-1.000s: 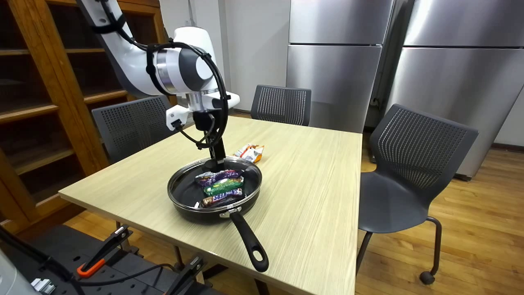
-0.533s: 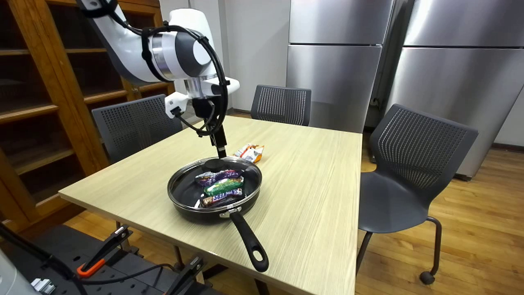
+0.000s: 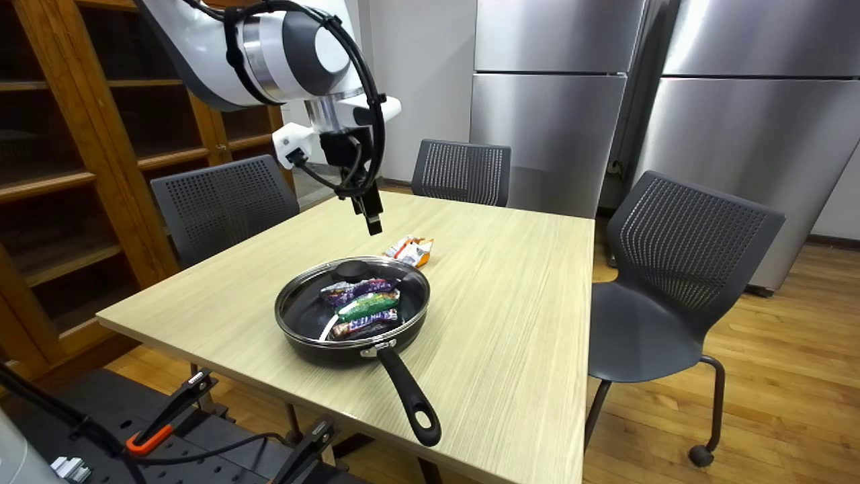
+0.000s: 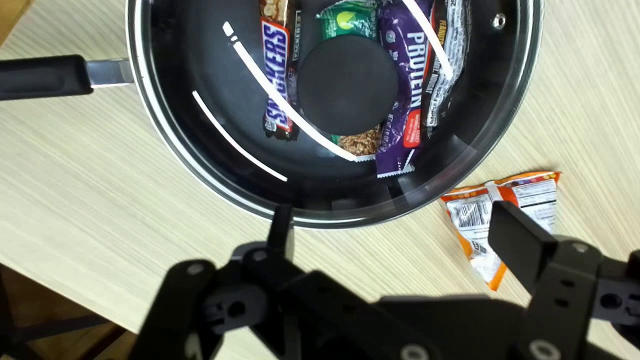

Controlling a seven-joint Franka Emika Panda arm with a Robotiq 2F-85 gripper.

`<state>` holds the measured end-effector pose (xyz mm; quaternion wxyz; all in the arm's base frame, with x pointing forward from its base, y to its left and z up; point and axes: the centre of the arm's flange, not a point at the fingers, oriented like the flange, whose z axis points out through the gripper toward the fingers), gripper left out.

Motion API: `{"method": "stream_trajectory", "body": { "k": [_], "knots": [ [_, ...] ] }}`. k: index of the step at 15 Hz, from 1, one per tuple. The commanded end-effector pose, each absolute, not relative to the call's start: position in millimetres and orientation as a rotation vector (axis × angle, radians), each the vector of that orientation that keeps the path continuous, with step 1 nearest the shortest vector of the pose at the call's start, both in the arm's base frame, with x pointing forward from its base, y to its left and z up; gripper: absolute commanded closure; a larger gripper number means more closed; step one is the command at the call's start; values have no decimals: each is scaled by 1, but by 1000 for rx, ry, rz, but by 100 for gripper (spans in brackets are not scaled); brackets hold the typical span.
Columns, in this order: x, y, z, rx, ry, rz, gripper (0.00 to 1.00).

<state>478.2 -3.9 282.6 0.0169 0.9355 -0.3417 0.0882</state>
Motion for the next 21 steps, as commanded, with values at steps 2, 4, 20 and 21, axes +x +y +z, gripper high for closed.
{"method": "stream_trajectory", "body": {
  "k": [2, 4, 20, 21],
  "knots": [
    [462, -28, 294, 2929, -955, 272, 0],
    [472, -21, 288, 2923, -1000, 280, 0],
    [470, -26, 286, 2923, -992, 273, 0],
    [470, -26, 286, 2923, -992, 273, 0]
  ]
}}
